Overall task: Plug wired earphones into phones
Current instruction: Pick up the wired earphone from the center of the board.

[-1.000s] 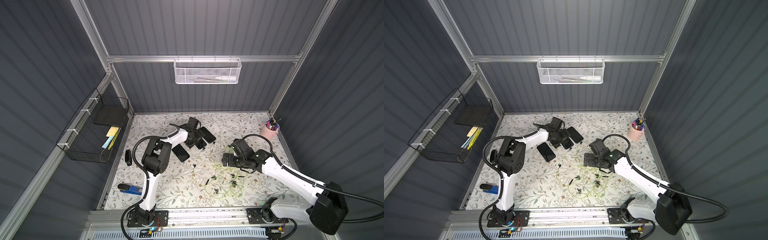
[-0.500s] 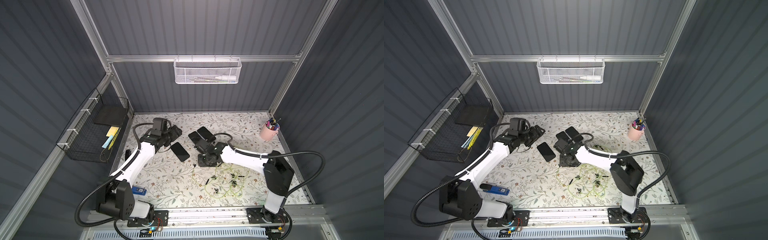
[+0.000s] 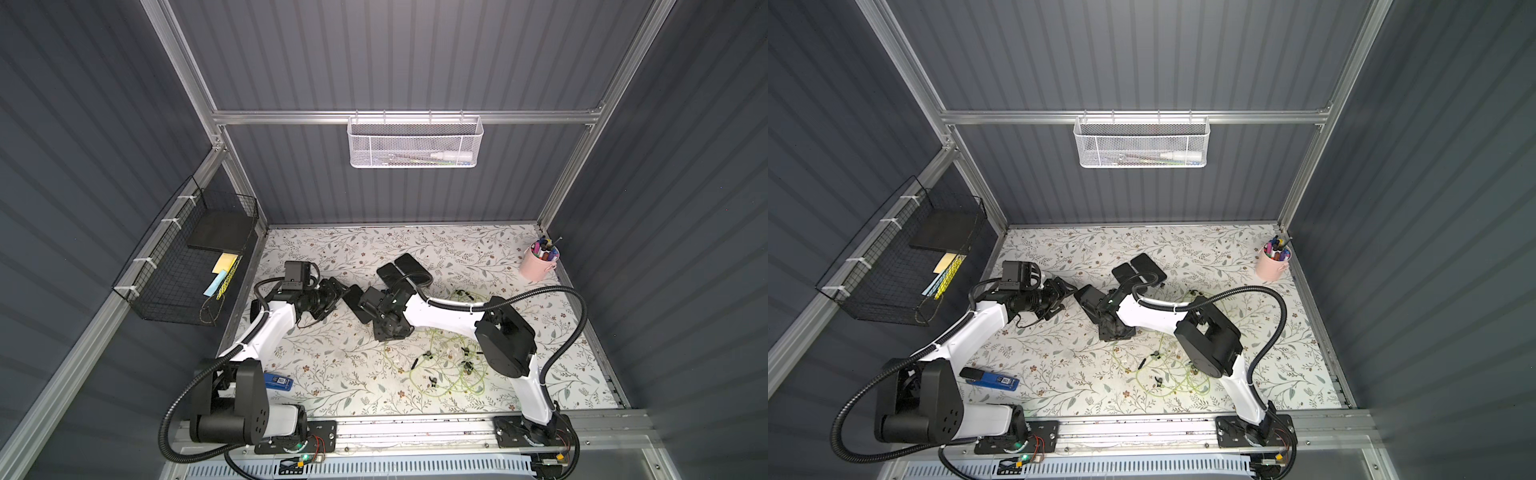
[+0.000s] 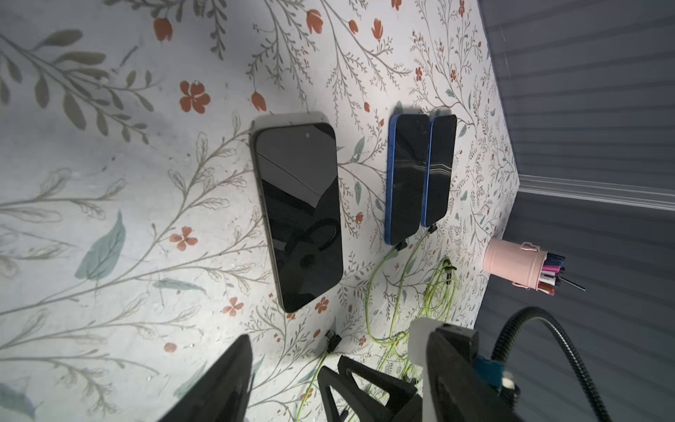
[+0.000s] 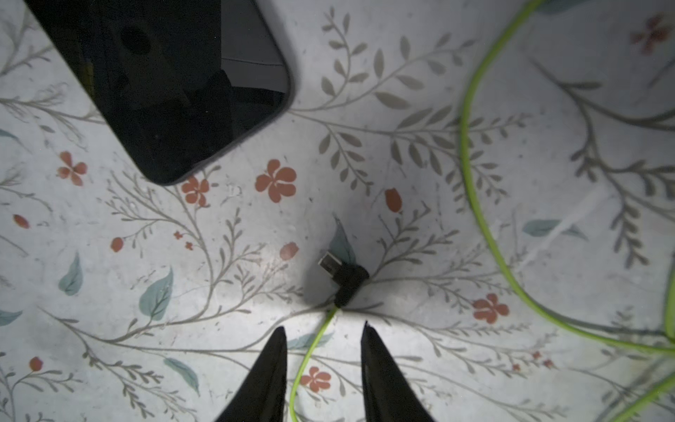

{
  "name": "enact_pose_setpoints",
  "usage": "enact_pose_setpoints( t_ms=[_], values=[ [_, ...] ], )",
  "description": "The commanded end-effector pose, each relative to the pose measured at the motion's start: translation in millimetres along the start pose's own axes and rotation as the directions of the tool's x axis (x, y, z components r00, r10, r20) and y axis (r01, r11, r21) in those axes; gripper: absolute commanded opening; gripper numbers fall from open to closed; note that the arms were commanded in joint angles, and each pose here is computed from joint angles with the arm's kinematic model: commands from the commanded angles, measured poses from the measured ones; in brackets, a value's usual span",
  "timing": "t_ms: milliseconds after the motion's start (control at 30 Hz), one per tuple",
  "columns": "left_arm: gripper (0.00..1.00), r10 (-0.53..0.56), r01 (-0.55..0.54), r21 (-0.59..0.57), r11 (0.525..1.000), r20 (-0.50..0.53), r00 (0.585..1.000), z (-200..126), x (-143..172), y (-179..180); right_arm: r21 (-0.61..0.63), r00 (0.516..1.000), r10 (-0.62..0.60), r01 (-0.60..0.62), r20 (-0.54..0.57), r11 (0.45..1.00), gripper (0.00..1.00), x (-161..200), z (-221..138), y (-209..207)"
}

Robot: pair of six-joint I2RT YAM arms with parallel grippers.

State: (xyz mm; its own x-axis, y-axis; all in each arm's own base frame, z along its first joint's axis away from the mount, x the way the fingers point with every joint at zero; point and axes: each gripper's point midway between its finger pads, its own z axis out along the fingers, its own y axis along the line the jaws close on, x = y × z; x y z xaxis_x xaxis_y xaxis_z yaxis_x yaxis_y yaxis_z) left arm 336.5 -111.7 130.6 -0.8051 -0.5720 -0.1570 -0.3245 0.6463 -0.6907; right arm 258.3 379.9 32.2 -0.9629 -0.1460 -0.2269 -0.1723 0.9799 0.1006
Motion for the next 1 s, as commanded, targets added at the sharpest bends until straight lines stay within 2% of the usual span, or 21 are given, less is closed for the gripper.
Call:
enact_pose_setpoints(
  t_ms=[0, 167, 267, 367, 533, 667, 833, 967],
  values=[
    [0.75, 0.019, -0.019, 0.024, 1.000, -0.005, 1.000, -5, 8, -1, 0.047, 1.000, 0.012, -0.010, -0.026, 0.999, 0.37, 8, 2, -10],
    [0.75, 0.013, -0.013, 0.025, 1.000, -0.006, 1.000, -4, 13, 4, 0.034, 0.998, 0.004, -0.002, -0.057, 0.999, 0.39, 11, 17, -1],
    [0.74, 0.020, -0.020, 0.025, 0.999, 0.003, 1.000, -6, 12, 3, 0.048, 0.998, -0.001, 0.004, -0.067, 0.999, 0.34, 13, 20, -5],
    [0.74, 0.017, -0.017, 0.049, 0.999, -0.015, 1.000, -2, 15, 1, 0.070, 0.996, -0.034, 0.039, -0.082, 0.997, 0.22, 17, 20, -11],
    [0.73, 0.038, -0.016, 0.210, 0.978, -0.099, 0.994, 11, 40, -24, 0.038, 0.993, -0.090, 0.094, -0.077, 0.995, 0.00, 13, 8, -15],
    [0.69, 0.147, -0.109, 0.275, 0.955, -0.121, 0.982, 25, 67, -47, -0.072, 0.995, -0.085, 0.081, -0.054, 0.994, 0.00, 5, -7, -20],
    [0.59, 0.161, -0.099, 0.375, 0.922, -0.138, 0.977, 43, 76, -65, -0.180, 0.999, -0.054, 0.053, 0.000, 0.982, 0.00, -8, -45, -35],
    [0.50, 0.230, -0.156, 0.415, 0.896, -0.135, 0.964, 50, 86, -77, -0.299, 1.000, -0.010, 0.007, -0.010, 0.954, 0.00, -8, -67, -46]
  ],
)
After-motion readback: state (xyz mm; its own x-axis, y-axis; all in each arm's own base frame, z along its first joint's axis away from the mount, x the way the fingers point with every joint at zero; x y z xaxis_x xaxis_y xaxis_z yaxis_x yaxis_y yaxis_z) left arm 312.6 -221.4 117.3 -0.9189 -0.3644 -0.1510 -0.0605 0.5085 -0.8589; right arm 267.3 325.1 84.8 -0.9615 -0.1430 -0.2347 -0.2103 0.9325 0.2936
